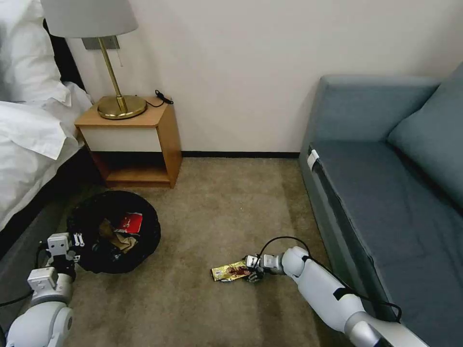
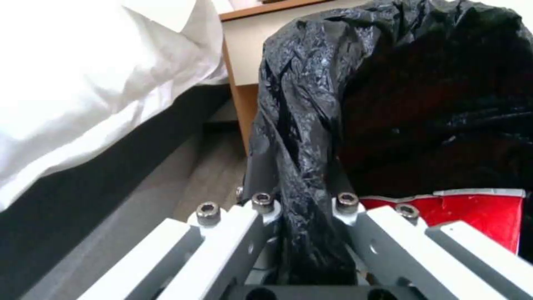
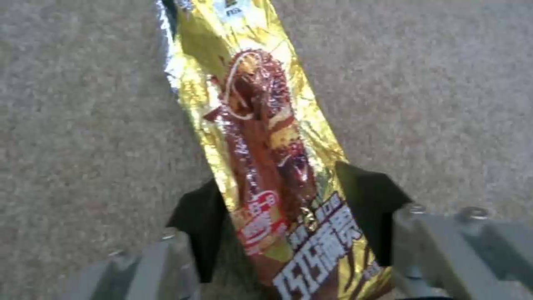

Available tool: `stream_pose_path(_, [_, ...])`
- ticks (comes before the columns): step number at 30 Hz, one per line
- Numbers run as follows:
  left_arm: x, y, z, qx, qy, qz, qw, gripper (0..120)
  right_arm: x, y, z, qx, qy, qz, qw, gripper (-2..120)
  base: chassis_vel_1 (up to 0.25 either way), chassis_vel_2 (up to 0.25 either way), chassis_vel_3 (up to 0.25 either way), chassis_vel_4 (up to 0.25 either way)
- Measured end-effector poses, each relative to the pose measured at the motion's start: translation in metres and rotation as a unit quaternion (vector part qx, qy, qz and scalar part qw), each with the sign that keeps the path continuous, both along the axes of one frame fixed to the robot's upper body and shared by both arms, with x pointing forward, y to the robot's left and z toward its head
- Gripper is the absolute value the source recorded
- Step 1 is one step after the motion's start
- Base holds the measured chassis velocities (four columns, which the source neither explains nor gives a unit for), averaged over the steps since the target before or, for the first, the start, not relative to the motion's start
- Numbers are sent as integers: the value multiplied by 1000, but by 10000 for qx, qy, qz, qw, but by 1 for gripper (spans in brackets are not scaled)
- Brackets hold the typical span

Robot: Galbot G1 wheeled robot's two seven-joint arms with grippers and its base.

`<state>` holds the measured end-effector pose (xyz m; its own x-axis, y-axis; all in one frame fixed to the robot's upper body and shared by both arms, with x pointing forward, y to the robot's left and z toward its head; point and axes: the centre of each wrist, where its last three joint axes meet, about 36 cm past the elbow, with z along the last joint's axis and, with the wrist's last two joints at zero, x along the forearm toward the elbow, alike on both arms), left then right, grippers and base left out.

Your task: Pick up the trash bin, then pick up the garbage on the floor and place it into the trash bin.

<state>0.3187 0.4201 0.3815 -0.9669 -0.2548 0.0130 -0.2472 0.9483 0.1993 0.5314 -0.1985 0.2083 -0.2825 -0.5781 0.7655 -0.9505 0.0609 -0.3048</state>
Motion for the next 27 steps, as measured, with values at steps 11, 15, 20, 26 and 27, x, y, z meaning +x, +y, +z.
stream_pose_path(11, [-4, -5, 9, -20, -106, -102, 9999, 2, -2, 3, 7, 111, -71, -36, 9999, 8, 0, 0, 0, 0])
stream_pose_path(15, [-6, -4, 7, -18, -111, -119, 9999, 2, -3, 2, 10, 176, -115, -77, 9997, 0, 0, 0, 0, 0])
stream_pose_path(20, [-7, -4, 7, -13, -118, -139, 9998, 2, -5, -1, 14, 305, -146, -175, 9993, 0, 0, 0, 0, 0])
stream_pose_path(26, [-6, -4, 9, -6, -126, -189, 9997, 2, -4, -2, 22, 525, -212, -289, 9980, 0, 0, 0, 0, 0])
stream_pose_path(27, [-6, -4, 9, -6, -126, -189, 9997, 2, -4, -2, 22, 525, -212, -289, 9980, 0, 0, 0, 0, 0])
